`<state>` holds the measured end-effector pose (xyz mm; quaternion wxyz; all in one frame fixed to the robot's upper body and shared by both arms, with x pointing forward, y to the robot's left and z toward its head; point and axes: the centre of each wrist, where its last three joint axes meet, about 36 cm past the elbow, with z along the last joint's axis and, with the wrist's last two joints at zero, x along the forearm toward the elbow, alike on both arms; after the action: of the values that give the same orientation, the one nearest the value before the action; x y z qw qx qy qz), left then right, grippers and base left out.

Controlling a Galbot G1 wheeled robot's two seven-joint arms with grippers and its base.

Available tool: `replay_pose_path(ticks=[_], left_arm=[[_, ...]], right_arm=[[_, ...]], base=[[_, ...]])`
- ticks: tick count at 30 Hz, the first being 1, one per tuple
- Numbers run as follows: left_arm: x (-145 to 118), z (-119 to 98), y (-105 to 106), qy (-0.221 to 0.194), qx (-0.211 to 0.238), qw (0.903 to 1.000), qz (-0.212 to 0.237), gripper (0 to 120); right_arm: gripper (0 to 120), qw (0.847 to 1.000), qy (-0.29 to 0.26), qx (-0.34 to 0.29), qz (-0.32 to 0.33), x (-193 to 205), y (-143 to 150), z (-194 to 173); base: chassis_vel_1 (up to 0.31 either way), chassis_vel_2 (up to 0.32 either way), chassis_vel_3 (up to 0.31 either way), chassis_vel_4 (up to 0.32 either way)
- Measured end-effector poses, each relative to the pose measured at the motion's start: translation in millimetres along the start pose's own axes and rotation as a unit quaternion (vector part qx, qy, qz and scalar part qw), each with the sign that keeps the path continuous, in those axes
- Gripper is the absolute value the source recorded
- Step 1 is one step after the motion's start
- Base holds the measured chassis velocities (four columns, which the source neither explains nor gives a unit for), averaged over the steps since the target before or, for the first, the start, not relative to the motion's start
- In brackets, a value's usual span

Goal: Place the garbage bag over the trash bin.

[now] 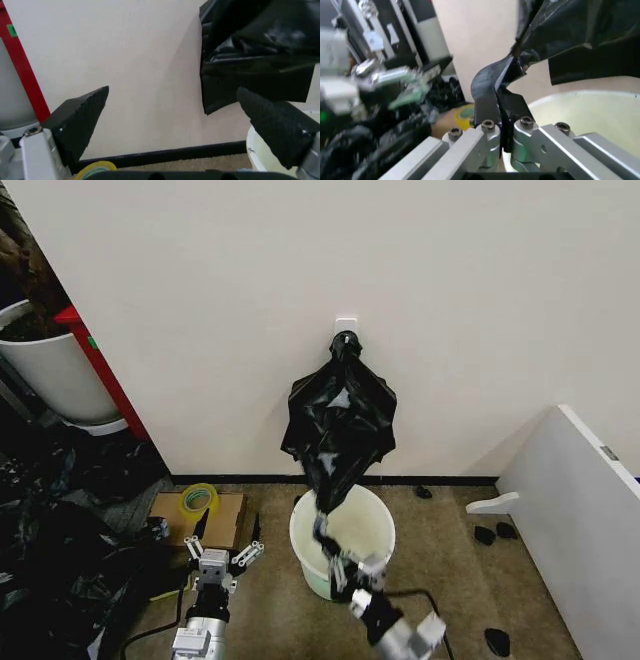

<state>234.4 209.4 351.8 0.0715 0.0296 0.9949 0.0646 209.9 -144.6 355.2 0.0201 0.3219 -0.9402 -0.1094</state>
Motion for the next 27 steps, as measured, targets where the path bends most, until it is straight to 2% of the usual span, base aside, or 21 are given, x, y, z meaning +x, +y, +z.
replay_pose_path(ticks=[17,19,24,27], left_arm=[[-1,0,3,-0.001,-0.004,1.0000,0.008,100],[-1,0,3,-0.003,-0.004,0.9999,0.009,100],[-5,-5,3,-0.005,0.002,0.9998,0.017,100],[-17,-19,2,-0.019,0.018,0.9990,0.037,100]], right_arm=[[0,0.997,0.019,0.061,-0.034,28,2,9],[0,0.999,0.012,0.036,-0.017,22,3,8],[0,0.999,-0.016,0.020,0.020,1,-4,-2],[0,0.998,-0.037,0.019,0.040,-13,-10,-14]], base=[[0.000,0.000,0.000,0.000],[0.000,0.000,0.000,0.000],[0.000,0.000,0.000,0.000],[0.000,0.000,0.000,0.000]])
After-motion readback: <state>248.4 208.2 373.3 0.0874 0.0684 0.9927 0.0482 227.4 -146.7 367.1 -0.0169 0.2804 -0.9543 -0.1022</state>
